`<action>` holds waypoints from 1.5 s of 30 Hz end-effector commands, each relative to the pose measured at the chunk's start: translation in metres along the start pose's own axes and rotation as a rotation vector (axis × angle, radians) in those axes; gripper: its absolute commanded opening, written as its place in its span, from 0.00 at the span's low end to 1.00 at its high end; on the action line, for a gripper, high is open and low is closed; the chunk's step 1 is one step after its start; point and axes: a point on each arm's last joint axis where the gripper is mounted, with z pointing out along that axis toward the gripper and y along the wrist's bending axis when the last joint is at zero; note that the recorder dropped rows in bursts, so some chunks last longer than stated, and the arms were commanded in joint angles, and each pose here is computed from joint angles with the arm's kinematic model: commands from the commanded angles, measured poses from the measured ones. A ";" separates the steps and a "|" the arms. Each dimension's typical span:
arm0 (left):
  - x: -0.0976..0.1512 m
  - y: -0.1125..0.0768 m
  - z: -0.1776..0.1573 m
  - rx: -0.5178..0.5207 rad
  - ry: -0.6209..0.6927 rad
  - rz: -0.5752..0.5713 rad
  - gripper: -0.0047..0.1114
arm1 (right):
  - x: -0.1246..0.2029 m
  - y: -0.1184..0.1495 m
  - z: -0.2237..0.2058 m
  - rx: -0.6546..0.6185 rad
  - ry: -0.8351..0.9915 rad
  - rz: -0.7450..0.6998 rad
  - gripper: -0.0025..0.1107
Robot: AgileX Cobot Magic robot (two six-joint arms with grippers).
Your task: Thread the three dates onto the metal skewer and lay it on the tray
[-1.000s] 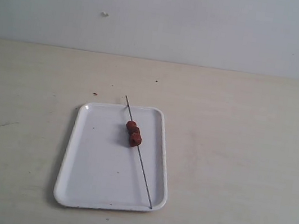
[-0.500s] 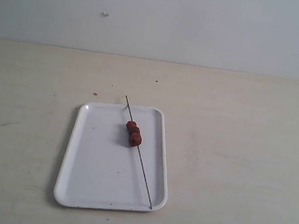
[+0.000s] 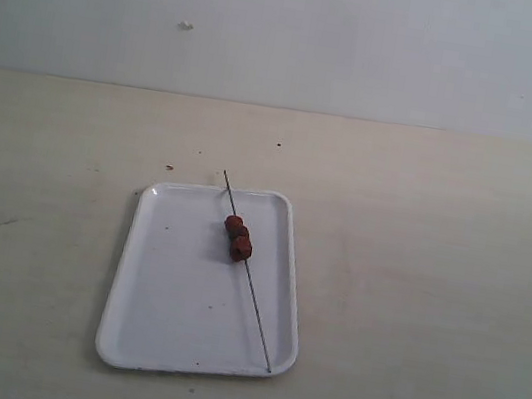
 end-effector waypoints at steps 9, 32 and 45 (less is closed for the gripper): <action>0.011 0.003 0.000 -0.026 0.129 0.164 0.04 | 0.001 -0.001 0.000 0.006 -0.005 -0.003 0.02; 0.046 0.041 -0.018 -0.459 0.449 0.061 0.04 | 0.001 -0.001 0.000 0.006 -0.005 -0.003 0.02; 0.046 0.041 -0.018 -0.460 0.456 0.060 0.04 | 0.001 0.000 0.000 0.006 -0.007 -0.003 0.02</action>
